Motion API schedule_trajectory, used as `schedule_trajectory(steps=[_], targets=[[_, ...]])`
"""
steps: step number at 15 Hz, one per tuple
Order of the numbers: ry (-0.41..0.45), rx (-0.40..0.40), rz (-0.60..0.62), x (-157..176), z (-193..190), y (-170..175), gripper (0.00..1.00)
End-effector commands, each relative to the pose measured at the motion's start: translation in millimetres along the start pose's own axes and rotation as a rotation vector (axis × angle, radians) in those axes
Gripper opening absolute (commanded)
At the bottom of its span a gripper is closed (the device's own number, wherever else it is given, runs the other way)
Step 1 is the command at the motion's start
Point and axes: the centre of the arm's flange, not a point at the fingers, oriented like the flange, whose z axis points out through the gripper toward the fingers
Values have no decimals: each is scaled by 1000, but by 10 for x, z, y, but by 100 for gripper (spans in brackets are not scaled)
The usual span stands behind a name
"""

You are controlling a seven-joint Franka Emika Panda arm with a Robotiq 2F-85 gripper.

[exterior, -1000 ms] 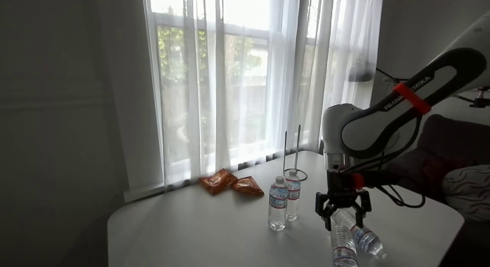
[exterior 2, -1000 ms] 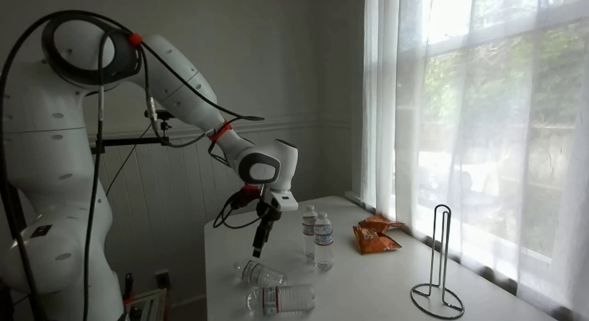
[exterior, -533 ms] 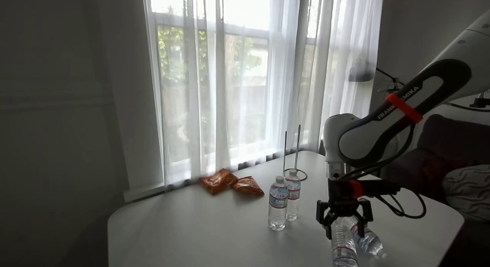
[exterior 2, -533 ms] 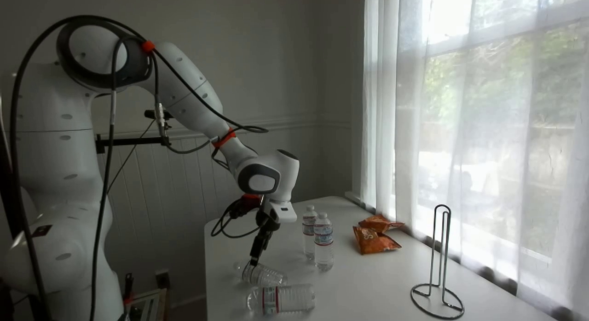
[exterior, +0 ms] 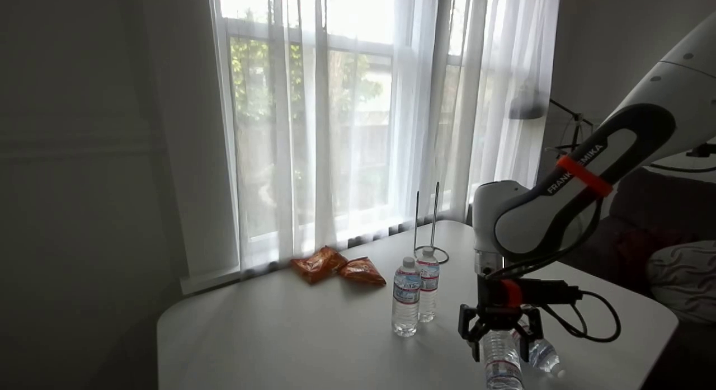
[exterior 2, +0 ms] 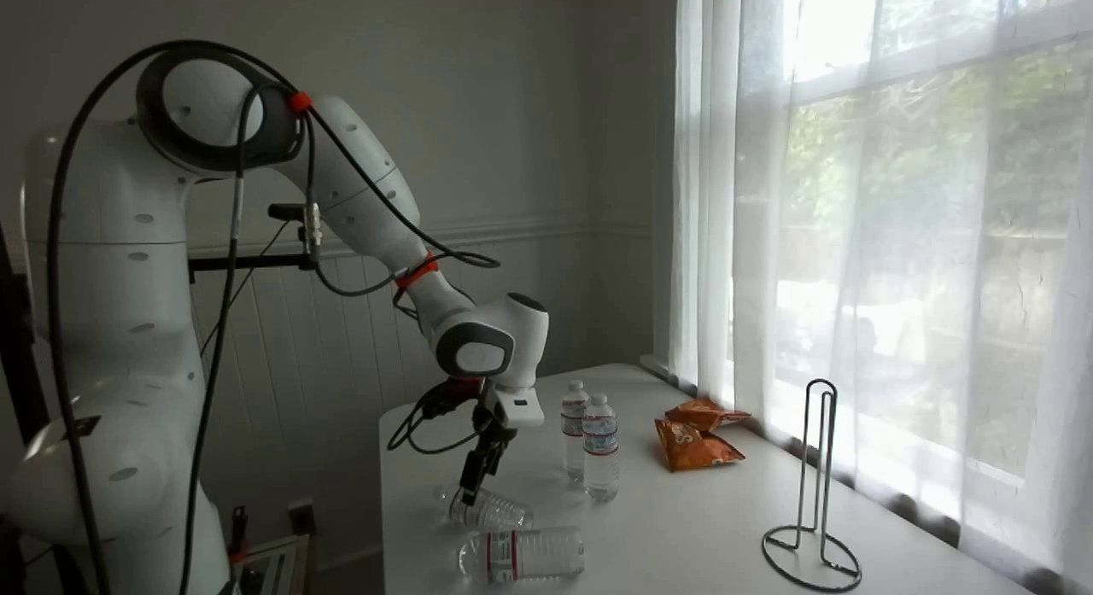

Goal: Pick up the the fallen water bottles one by one and place them the right way up on the table

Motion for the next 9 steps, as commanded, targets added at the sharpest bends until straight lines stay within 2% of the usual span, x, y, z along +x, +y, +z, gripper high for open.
schedule_trajectory(steps=[1,8,9], targets=[[35,24,71,-62,155,-50,100],[23,-6,115,-97,339,-35,100],[21,-9,120,-89,348,-26,92]])
